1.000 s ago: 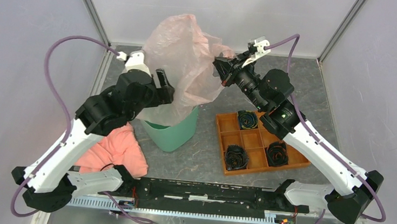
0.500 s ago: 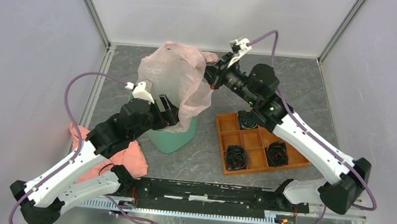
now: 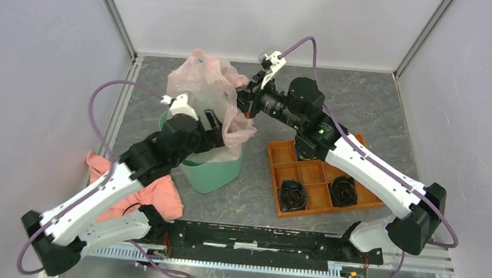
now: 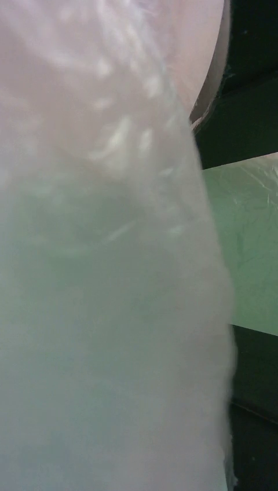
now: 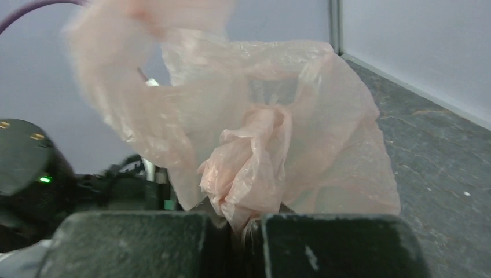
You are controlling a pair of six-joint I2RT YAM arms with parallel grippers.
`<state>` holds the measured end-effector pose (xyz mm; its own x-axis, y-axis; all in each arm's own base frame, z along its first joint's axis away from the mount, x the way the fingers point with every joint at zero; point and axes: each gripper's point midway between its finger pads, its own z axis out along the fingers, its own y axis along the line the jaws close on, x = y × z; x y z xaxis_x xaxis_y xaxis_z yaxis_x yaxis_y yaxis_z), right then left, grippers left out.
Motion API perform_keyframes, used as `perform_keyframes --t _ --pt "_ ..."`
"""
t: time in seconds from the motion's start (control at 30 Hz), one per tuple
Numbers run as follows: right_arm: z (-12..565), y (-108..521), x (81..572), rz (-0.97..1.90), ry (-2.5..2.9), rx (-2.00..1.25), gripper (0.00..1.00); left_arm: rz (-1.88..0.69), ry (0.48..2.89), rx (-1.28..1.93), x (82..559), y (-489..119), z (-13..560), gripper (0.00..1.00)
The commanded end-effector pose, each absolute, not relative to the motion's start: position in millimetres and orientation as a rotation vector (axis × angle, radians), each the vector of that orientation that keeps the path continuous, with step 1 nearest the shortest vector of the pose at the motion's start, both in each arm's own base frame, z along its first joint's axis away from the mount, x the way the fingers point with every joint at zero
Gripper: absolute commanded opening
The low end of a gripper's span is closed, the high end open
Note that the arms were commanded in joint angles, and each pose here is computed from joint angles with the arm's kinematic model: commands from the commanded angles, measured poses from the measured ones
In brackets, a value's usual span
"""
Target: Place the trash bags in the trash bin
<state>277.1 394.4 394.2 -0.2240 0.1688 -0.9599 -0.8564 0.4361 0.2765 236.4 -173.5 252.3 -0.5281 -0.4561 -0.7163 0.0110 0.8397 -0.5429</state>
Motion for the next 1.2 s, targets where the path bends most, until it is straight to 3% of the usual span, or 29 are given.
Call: perform_keyframes --t 0.0,0.2,0.4,0.63,0.9,1.17 --pt "424.1 364.0 277.9 0.996 1.427 -0.540 0.01 -0.667 2.034 -0.236 269.9 -213.2 259.2 0.96" --pt "415.6 342.4 279.1 0.908 1.452 -0.500 0.01 -0.748 2.026 -0.072 320.6 -277.4 264.6 0.90" --pt "409.7 330.0 283.9 0.843 1.468 -0.467 0.01 -0.712 1.976 0.018 320.0 -272.9 284.1 0.91" --pt "410.0 327.5 281.9 0.857 1.453 -0.448 0.01 -0.576 2.042 0.019 267.1 -208.7 268.3 0.96" --pt "406.6 341.5 279.1 0.913 1.448 -0.486 0.01 -0.843 2.080 0.041 193.4 -195.8 296.7 1.00" --pt "402.7 343.7 279.5 0.916 1.450 -0.497 0.01 -0.848 2.126 -0.048 151.0 -157.4 312.3 1.00"
